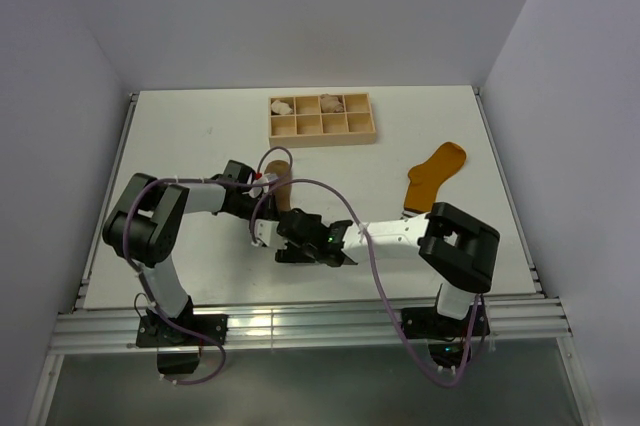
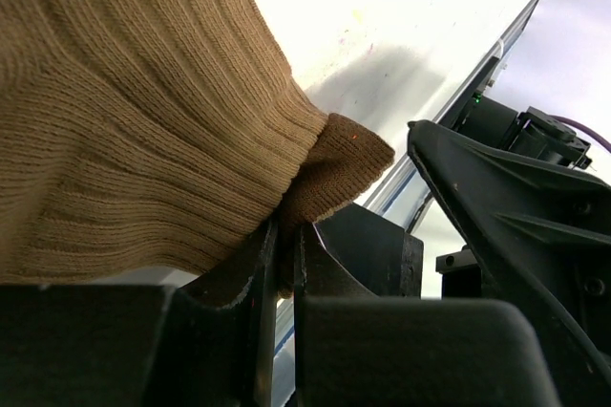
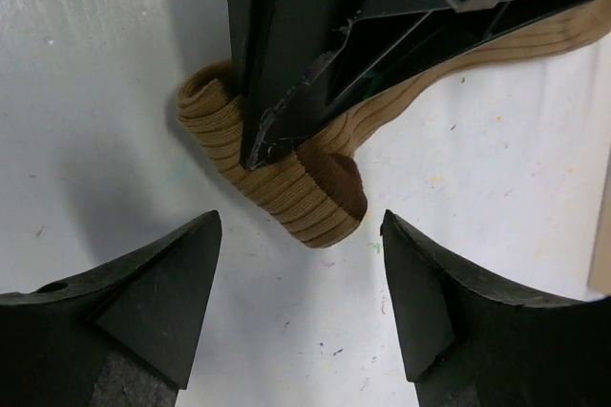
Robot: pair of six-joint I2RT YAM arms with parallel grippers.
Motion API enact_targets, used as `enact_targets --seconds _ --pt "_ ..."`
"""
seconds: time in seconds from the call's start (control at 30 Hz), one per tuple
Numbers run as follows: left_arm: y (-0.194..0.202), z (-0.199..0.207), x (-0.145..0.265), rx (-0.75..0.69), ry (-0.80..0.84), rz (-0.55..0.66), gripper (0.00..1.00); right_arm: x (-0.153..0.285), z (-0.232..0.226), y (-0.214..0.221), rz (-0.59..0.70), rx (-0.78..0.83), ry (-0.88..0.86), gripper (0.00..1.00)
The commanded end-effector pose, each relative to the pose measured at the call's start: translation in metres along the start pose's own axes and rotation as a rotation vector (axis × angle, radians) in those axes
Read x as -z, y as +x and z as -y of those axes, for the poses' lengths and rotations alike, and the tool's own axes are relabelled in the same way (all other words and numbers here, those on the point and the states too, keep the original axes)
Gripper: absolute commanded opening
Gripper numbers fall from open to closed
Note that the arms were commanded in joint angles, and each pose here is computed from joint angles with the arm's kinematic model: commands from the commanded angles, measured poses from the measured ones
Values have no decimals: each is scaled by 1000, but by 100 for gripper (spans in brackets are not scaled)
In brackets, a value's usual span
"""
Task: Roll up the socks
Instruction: Roll the sock at the center of the board.
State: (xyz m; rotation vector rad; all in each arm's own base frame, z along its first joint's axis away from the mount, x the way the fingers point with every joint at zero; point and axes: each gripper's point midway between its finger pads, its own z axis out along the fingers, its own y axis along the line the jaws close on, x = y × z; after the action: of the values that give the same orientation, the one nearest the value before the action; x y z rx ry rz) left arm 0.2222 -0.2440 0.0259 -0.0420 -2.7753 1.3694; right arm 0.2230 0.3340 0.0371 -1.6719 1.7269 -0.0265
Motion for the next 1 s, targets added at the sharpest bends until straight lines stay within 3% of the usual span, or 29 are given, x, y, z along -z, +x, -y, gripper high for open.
enact_targets --seconds 0.0,0.4,0.53,0.63,0.73,0.97 --pt "6 -15 -3 21 -50 -28 0 -1 14 -20 28 32 76 75" --pt "7 -14 -3 21 -47 -33 0 -8 2 -22 11 103 73 71" --pt "8 -14 -2 23 -48 -35 0 -11 -5 -22 -2 116 28 58" --pt "7 -12 -1 19 -42 -30 0 -14 -11 -20 -18 129 4 55" --pt "8 -12 -1 19 -39 -34 0 -16 -13 -19 -21 130 -13 40" --pt "5 -7 0 16 -23 -23 1 -19 -20 -18 -43 145 -62 24"
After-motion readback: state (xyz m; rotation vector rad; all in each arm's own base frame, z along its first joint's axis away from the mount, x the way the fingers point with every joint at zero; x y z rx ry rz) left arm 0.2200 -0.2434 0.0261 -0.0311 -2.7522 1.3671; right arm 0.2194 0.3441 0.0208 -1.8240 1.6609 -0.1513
